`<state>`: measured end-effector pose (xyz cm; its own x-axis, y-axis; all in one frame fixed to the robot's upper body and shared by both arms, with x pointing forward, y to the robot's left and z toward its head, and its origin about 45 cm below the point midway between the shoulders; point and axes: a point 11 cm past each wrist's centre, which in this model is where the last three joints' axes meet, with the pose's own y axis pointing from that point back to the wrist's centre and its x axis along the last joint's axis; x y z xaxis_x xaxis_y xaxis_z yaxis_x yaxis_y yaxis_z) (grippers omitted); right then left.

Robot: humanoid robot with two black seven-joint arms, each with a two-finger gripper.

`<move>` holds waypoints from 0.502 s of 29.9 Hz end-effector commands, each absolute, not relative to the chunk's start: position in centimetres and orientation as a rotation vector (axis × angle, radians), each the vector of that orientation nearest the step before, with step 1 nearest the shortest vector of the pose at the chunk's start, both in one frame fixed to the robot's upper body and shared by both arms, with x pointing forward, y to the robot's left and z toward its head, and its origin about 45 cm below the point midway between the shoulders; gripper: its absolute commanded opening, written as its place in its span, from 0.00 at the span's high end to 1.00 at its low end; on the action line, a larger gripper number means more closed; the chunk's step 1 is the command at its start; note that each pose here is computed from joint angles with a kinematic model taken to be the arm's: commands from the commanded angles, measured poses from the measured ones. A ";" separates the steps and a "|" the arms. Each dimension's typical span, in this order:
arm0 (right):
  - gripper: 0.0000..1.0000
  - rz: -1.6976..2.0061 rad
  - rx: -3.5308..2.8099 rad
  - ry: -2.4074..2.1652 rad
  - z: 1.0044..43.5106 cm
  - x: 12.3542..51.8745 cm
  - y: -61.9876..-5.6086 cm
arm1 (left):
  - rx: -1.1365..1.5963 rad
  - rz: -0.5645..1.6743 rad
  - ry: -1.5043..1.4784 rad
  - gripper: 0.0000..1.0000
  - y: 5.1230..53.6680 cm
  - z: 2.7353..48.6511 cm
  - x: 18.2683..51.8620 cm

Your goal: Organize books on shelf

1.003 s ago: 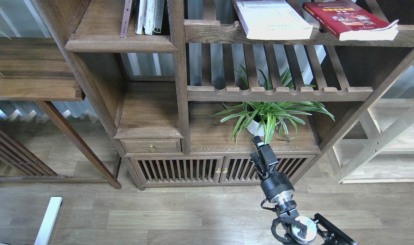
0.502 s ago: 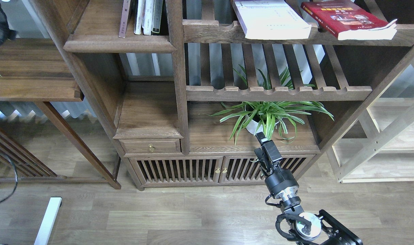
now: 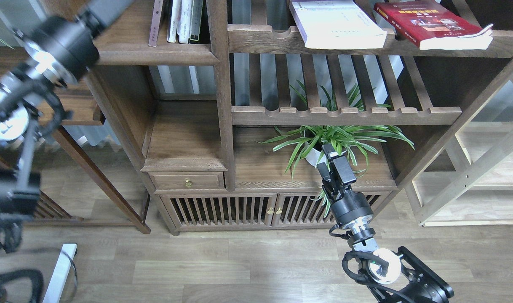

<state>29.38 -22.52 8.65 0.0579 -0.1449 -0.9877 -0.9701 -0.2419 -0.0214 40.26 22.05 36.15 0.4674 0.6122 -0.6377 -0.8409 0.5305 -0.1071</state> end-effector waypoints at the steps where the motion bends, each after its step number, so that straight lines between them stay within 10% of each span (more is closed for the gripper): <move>1: 0.01 1.264 -1.519 1.176 8.8 29.5 -23.2 | -0.452 0.885 0.649 0.01 20.9 32.8 39.1; 15: 0.00 1.213 -1.459 1.183 9.5 29.8 -24.4 | -0.419 0.856 0.820 0.01 20.8 23.3 34.3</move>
